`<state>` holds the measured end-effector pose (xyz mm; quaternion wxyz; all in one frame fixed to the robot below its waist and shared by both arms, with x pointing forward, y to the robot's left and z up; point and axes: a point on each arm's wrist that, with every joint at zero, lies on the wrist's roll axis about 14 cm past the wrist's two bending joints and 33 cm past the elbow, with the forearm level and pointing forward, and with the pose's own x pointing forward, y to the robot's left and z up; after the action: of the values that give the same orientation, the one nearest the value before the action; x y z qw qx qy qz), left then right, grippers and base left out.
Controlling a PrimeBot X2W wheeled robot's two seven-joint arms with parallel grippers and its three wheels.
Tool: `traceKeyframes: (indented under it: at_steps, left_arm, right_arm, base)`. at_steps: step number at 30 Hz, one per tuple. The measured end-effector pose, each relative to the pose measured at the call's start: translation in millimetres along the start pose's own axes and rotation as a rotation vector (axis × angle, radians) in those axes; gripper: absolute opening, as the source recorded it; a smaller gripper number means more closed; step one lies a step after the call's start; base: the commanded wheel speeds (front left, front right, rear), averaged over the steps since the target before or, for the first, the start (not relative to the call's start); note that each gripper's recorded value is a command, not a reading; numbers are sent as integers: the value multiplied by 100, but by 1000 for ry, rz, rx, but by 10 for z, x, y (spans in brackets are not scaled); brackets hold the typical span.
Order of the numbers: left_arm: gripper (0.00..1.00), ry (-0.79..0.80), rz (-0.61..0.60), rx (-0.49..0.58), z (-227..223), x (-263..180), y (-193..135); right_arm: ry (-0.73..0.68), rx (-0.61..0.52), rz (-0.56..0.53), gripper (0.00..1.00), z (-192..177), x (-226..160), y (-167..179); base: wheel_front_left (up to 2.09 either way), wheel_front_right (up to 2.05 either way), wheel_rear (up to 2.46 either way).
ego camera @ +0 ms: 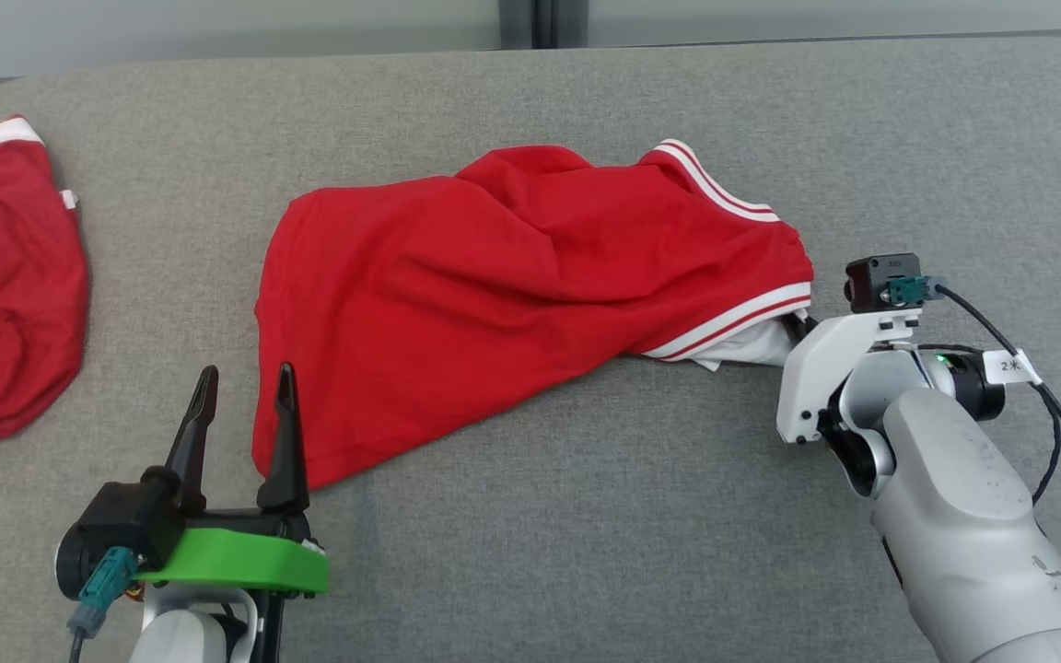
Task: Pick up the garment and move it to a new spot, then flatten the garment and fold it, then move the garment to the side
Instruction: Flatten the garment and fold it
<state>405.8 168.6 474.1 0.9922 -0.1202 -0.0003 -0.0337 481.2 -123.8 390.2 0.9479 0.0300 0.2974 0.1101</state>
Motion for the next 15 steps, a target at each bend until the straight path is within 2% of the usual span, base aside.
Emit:
traceKeyframes:
  at_steps: [8,15]
  left_arm:
    - [100,-5,-18,-8,13,-3,-70]
    - [100,-16,-53,-13,43,14,-193]
  right_arm:
    - [-284,38,-36,0,533,-436,-226]
    - [-340,133,-128,0,342,-1028,-472]
  base:
    - [0,0,0]
    - [0,0,0]
